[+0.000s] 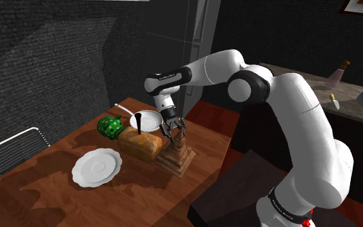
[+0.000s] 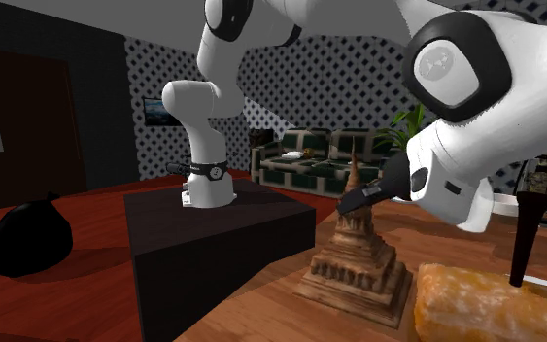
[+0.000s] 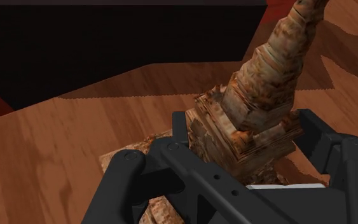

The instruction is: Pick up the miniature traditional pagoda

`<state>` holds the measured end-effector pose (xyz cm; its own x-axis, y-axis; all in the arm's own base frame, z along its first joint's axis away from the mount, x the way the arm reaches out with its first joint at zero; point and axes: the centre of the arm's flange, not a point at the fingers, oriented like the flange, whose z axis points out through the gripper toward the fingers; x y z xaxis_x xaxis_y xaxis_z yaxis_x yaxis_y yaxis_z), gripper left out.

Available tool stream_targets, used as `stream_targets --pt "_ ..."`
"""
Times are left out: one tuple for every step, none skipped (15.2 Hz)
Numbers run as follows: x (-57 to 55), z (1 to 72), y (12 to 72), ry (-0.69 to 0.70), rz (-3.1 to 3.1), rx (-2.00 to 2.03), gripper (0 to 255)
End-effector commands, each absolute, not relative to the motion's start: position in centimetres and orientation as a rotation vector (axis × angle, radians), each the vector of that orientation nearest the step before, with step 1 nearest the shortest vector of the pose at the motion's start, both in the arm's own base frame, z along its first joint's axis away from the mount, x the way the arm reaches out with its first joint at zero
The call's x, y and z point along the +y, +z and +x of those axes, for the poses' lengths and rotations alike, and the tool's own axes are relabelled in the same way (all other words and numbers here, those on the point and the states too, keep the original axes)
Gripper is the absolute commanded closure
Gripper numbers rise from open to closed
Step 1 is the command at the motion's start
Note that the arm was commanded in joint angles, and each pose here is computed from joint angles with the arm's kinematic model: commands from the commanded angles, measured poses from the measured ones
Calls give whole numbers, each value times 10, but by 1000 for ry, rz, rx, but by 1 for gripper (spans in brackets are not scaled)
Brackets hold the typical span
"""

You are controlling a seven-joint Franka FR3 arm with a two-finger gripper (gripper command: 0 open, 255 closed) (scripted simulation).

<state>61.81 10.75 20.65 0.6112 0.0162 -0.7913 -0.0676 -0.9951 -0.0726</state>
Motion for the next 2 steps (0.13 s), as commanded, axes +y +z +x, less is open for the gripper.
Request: stream_targets --pt "108 618 214 1343 -2734 43 255" --pt "108 618 214 1343 -2734 43 255"
